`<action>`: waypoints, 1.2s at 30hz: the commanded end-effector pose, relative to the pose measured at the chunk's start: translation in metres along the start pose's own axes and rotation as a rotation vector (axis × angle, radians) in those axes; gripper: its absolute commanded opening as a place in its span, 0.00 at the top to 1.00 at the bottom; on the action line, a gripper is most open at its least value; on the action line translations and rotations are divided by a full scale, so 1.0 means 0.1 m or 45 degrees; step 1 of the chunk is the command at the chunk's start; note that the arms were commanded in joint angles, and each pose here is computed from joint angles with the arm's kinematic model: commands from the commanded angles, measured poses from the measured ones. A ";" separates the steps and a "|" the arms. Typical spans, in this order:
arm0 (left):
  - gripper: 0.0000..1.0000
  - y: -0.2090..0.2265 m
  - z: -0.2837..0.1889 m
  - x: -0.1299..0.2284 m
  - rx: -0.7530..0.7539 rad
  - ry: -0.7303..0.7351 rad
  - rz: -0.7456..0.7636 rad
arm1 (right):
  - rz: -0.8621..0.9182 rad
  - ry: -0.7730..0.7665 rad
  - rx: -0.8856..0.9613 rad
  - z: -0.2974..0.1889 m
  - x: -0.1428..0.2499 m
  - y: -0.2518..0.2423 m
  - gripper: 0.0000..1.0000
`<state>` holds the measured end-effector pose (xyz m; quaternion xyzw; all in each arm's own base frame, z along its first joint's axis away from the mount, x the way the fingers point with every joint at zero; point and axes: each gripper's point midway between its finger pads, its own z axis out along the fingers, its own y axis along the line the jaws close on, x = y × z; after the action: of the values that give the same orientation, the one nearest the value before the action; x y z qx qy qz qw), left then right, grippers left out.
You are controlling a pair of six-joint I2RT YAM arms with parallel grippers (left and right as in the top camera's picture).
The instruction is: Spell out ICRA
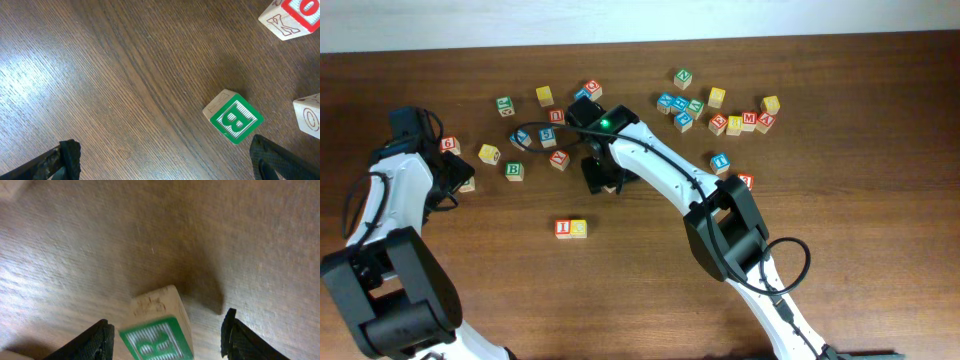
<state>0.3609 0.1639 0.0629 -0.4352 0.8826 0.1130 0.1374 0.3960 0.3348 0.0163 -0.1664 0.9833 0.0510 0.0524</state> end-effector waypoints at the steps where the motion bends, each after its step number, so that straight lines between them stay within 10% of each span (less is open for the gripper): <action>1: 0.00 0.02 -0.07 -0.03 0.007 -0.020 -0.011 | -0.006 -0.026 0.023 0.08 -0.04 -0.01 0.38; 36: 0.01 0.02 -0.07 -0.03 0.007 -0.020 -0.011 | -0.055 0.138 -0.080 0.07 0.33 0.31 0.45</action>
<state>0.3609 0.1639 0.0629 -0.4350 0.8827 0.1130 0.1374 0.3612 0.3536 0.0155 -0.1884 0.9793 0.0736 0.0061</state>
